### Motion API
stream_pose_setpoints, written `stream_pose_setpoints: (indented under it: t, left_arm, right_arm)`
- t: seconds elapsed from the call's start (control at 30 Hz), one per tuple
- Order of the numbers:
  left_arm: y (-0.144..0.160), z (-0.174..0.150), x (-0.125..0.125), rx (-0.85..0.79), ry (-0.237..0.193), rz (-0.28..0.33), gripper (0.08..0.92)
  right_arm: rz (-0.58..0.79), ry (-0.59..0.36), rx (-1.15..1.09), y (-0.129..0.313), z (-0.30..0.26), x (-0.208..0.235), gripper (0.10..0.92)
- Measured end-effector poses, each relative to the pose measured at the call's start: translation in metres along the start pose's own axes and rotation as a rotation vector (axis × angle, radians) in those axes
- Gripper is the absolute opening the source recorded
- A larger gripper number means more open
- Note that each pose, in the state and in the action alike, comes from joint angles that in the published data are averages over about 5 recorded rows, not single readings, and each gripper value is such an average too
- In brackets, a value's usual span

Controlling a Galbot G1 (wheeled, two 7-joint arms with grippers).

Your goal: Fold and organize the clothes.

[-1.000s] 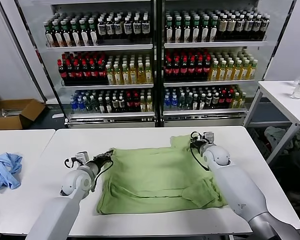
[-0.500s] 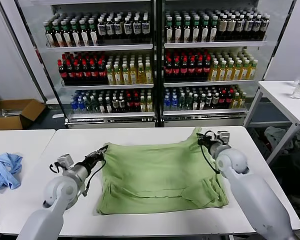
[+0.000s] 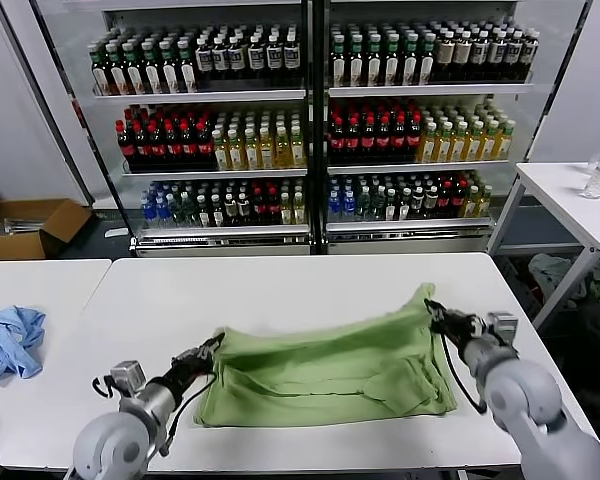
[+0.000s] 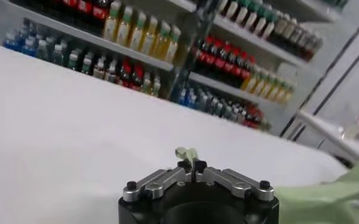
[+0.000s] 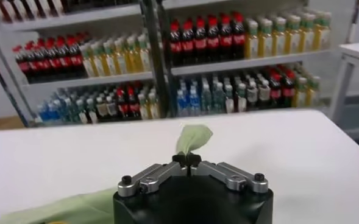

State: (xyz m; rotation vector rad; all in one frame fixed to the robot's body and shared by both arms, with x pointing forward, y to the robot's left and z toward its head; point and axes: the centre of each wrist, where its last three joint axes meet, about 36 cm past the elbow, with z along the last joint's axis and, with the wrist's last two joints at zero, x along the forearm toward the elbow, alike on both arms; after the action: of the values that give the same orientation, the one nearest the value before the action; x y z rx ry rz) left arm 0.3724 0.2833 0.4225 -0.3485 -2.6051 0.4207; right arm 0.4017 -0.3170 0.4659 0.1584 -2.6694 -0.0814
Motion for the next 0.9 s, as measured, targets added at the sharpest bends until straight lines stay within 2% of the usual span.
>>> stream_pose_setpoints:
  t: [0.1,0.2,0.4,0.53,0.77,0.9]
  left_arm:
    - [-0.001,0.008,0.002,-0.06,0.017,-0.025,0.094]
    - [-0.005,0.013,0.005,-0.122,0.015,-0.05,0.149]
    - [-0.02,0.029,0.012,-0.228,-0.03,-0.119,0.322]
    - [-0.034,0.051,0.015,-0.287,-0.054,-0.18,0.434]
    - [-0.057,0.088,0.009,-0.353,-0.06,-0.244,0.623]
    - [-0.063,0.101,0.001,-0.375,-0.051,-0.263,0.577]
  right_arm:
    - [0.011,0.008,0.016,0.003,0.007,0.008,0.198]
    - [0.02,0.007,0.035,0.005,0.011,0.017,0.275]
    - [0.03,-0.008,0.065,0.01,0.016,0.033,0.475]
    - [0.034,-0.012,0.077,0.014,0.019,0.04,0.57]
    - [0.038,-0.023,0.094,0.017,0.018,0.046,0.781]
    - [0.044,-0.028,0.1,0.017,0.017,0.05,0.817]
